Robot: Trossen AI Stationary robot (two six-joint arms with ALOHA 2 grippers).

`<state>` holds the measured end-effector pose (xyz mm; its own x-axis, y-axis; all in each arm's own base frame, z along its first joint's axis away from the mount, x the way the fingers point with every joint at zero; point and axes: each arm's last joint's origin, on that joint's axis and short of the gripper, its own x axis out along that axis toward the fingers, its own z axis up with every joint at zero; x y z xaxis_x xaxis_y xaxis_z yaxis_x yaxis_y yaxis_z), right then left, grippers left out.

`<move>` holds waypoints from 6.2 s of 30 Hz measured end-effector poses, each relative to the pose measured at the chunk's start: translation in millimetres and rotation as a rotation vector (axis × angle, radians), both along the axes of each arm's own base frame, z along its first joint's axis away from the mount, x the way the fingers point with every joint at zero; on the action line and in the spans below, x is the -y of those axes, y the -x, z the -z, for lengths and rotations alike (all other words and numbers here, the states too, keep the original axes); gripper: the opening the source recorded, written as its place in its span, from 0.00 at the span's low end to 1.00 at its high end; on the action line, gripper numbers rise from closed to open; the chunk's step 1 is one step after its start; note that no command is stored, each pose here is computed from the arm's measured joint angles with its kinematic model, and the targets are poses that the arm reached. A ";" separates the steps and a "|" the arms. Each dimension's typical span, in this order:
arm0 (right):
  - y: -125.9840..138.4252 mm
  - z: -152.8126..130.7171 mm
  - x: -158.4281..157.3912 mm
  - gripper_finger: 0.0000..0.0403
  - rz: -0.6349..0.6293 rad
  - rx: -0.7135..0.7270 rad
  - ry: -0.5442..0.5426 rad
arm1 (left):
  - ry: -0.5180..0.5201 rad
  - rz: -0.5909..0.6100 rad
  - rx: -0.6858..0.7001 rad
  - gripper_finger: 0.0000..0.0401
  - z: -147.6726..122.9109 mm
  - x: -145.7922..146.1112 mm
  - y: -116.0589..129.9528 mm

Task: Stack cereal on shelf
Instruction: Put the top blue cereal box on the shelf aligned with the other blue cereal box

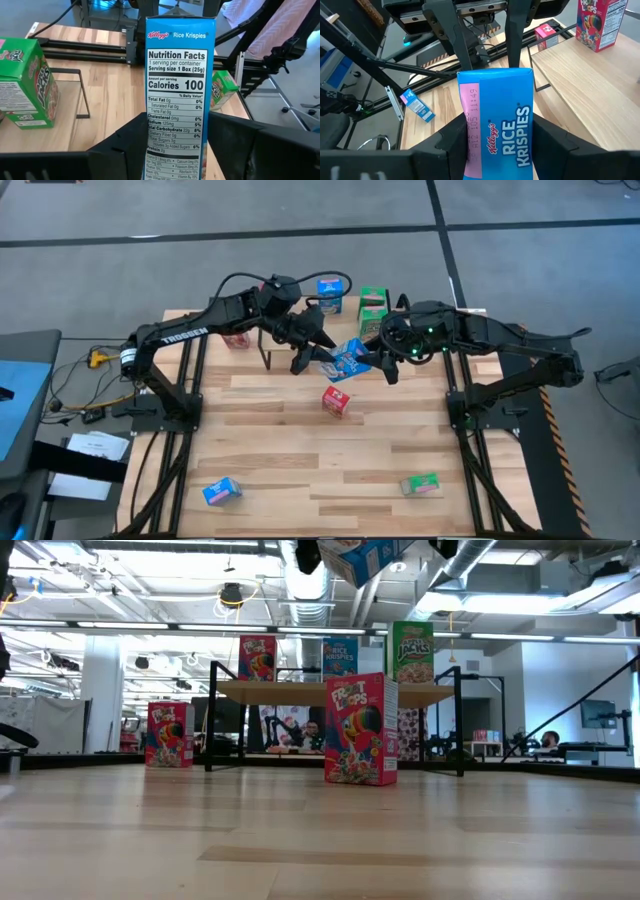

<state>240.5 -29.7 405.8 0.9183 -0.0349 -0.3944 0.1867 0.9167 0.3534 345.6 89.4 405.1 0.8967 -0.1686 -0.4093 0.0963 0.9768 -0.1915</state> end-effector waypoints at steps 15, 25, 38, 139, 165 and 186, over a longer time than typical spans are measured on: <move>-0.3 -1.6 1.0 0.51 0.018 0.014 0.037 | -0.035 -0.017 0.001 0.43 0.0 -0.5 -0.2; -0.4 -3.0 1.1 0.59 0.025 0.024 0.042 | -0.028 -0.010 0.000 0.32 0.4 -0.2 -0.2; 15.7 -32.9 -1.0 0.60 0.011 0.122 0.098 | -0.020 -0.014 -0.012 0.31 0.0 -3.0 3.4; 21.3 -51.5 17.6 0.60 0.088 -0.060 0.303 | -0.152 -0.613 0.478 0.31 164.7 -59.8 54.3; 18.9 -48.0 17.8 0.60 0.081 -0.087 0.301 | -0.090 -0.708 0.431 0.34 170.0 -61.9 55.2; 18.9 -48.0 17.8 0.60 0.081 -0.087 0.300 | -0.079 -0.650 0.381 0.60 174.7 -60.1 54.3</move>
